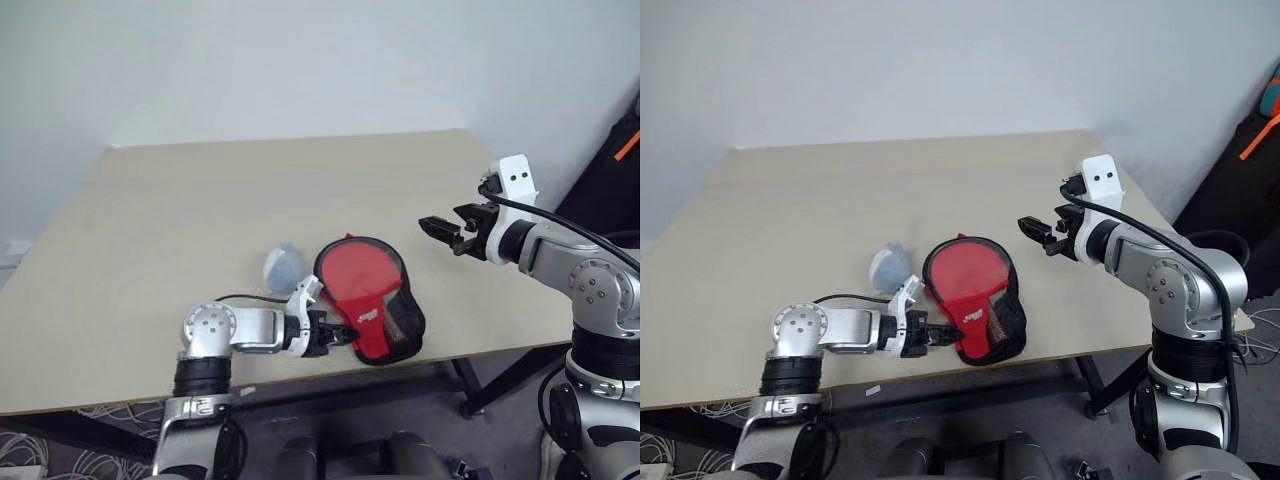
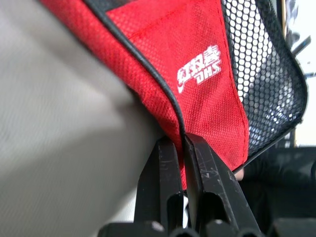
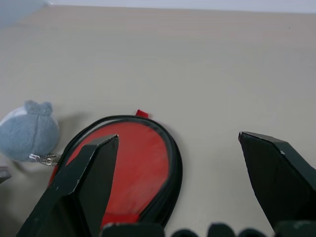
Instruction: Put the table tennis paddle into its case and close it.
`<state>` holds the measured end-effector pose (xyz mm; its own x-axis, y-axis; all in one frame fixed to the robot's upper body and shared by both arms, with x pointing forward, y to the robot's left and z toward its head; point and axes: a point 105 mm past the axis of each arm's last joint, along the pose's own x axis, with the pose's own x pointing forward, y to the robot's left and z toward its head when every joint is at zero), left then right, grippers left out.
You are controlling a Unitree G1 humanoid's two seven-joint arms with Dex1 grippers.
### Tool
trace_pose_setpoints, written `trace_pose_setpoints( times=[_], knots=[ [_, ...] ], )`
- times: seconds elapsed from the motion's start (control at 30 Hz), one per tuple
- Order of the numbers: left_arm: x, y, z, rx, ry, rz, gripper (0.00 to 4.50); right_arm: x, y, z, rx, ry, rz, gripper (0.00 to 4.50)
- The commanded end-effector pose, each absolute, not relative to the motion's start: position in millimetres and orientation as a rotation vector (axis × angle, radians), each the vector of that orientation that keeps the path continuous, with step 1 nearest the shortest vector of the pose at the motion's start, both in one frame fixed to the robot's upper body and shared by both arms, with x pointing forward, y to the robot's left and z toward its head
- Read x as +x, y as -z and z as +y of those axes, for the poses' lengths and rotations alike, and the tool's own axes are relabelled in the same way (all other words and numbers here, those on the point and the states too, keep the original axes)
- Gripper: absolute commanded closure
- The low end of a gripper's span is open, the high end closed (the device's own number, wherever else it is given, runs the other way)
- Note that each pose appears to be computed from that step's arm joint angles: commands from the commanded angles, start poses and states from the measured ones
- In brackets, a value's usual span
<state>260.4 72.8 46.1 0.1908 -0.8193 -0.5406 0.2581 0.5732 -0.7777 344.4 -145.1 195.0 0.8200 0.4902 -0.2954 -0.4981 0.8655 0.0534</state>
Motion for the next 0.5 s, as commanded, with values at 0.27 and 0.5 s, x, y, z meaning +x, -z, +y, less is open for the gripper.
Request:
trace_pose_setpoints(
  times=[0.27, 0.5],
  knots=[
    [215, -54, 88, -0.499, 0.975, 1.244, 4.45, 344, -209, -139, -0.047, -0.551, 0.249, 0.27],
    [202, -57, 87, -0.482, 0.999, 1.253, 4.45, 344, -209, -138, -0.049, -0.554, 0.249, 0.27]
  ],
)
